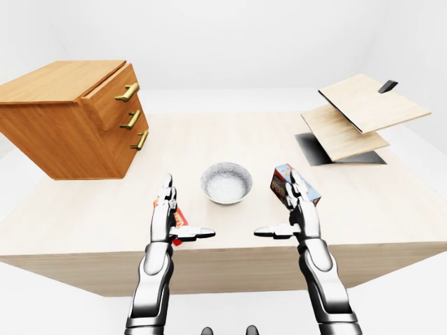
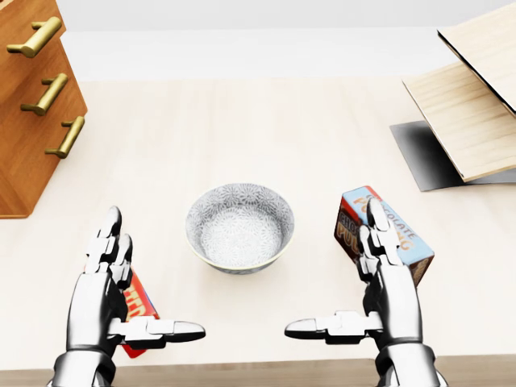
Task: Close the top drawer of the cabinet and put the bowl on top of it.
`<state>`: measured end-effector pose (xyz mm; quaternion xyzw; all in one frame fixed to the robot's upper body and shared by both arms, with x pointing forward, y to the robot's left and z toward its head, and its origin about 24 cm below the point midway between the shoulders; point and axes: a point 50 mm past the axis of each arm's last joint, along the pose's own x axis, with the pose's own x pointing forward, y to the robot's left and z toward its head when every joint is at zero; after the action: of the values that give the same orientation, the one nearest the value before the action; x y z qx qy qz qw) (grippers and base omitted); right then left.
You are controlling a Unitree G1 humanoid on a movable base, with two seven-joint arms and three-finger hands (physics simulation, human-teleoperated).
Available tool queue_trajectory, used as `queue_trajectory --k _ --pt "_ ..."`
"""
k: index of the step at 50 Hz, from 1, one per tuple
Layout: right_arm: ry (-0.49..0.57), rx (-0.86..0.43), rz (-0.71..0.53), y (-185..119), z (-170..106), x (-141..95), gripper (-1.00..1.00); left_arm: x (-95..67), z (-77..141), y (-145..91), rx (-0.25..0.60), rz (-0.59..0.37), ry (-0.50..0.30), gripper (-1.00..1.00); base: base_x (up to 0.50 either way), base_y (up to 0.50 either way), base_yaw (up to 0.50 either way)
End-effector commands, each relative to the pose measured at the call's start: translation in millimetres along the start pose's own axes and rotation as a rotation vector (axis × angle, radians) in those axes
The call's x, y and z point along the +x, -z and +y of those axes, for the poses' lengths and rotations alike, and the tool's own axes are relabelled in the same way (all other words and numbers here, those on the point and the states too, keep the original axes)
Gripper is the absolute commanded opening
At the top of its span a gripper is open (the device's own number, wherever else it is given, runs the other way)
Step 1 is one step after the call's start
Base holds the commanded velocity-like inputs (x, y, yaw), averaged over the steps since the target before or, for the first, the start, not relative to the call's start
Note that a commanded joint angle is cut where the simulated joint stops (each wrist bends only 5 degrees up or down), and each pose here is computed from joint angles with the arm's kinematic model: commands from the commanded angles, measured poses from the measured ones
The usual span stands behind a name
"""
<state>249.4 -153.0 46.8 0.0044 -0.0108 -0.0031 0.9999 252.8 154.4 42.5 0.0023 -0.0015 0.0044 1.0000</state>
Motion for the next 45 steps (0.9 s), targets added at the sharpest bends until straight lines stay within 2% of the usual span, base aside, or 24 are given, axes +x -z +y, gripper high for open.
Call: queue_trajectory --k 1,9,15,19,45 --pt "0.002 0.015 -0.073 -19 -5 -17 1.00 -7.3 11 -9 0.014 -0.025 -0.026 1.00 0.00 0.00 0.00" --pt "-0.002 0.022 -0.098 -29 -5 -31 1.00 -23.6 11 -23 0.017 -0.062 -0.016 1.00 0.00 0.00 0.00" --pt "-0.007 0.028 -0.152 -48 -4 -57 1.00 -42.4 6 -35 0.025 -0.106 0.003 1.00 0.00 0.00 0.00" --pt "-0.005 0.037 -0.171 -55 -5 -66 1.00 -50.7 4 -40 0.031 -0.129 0.007 1.00 0.00 0.00 0.00" --pt "-0.018 0.095 -0.260 -79 -7 -91 1.00 -65.0 9 -53 0.033 -0.193 -0.018 1.00 0.02 0.00 0.00"
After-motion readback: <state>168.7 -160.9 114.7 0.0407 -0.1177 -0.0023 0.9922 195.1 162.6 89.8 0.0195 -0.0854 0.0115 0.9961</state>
